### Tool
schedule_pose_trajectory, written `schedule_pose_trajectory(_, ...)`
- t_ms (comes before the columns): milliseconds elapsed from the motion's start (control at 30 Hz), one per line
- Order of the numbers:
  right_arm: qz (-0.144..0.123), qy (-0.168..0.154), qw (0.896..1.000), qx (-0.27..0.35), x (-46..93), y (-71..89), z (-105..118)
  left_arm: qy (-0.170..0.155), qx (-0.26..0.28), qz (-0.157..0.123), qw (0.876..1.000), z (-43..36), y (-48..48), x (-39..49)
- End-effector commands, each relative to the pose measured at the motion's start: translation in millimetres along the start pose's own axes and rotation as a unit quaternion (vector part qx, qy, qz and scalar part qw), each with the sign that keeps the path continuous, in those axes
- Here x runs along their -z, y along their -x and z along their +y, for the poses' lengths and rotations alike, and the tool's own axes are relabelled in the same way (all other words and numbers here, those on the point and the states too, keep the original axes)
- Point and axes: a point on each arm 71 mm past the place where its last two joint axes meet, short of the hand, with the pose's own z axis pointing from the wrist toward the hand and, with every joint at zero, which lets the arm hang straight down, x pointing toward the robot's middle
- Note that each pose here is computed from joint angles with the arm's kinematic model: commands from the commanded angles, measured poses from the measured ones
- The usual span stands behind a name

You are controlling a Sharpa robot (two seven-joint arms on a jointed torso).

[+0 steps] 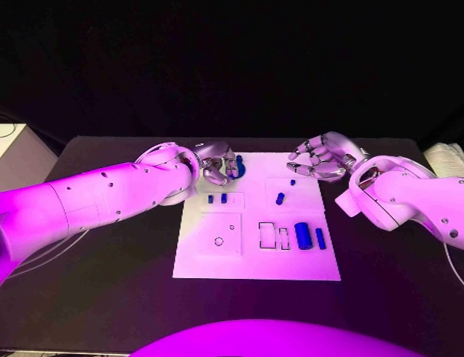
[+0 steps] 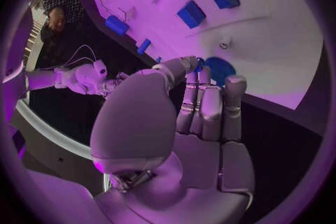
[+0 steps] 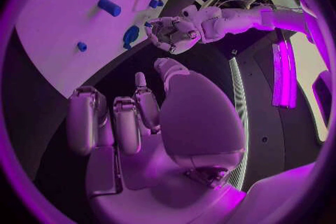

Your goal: Assemble the parts on the task board

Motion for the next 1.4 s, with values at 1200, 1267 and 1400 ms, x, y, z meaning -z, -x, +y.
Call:
schedule_pose_trajectory(1200,0.002,0.005,1.000,0.003,0.9,0.1,0.3,0.039,0.005,0.045,0.998,22.4,0.5,11.3)
schedule_pose_trajectory(1267,0.002,0.006,1.000,0.003,0.9,0.1,0.3,0.039,0.005,0.046,0.998,22.4,0.3,11.0)
schedule_pose_trajectory(1400,0.002,0.006,1.000,0.003,0.8,0.0,0.4,0.038,0.005,0.046,0.998,21.7,-0.2,10.2)
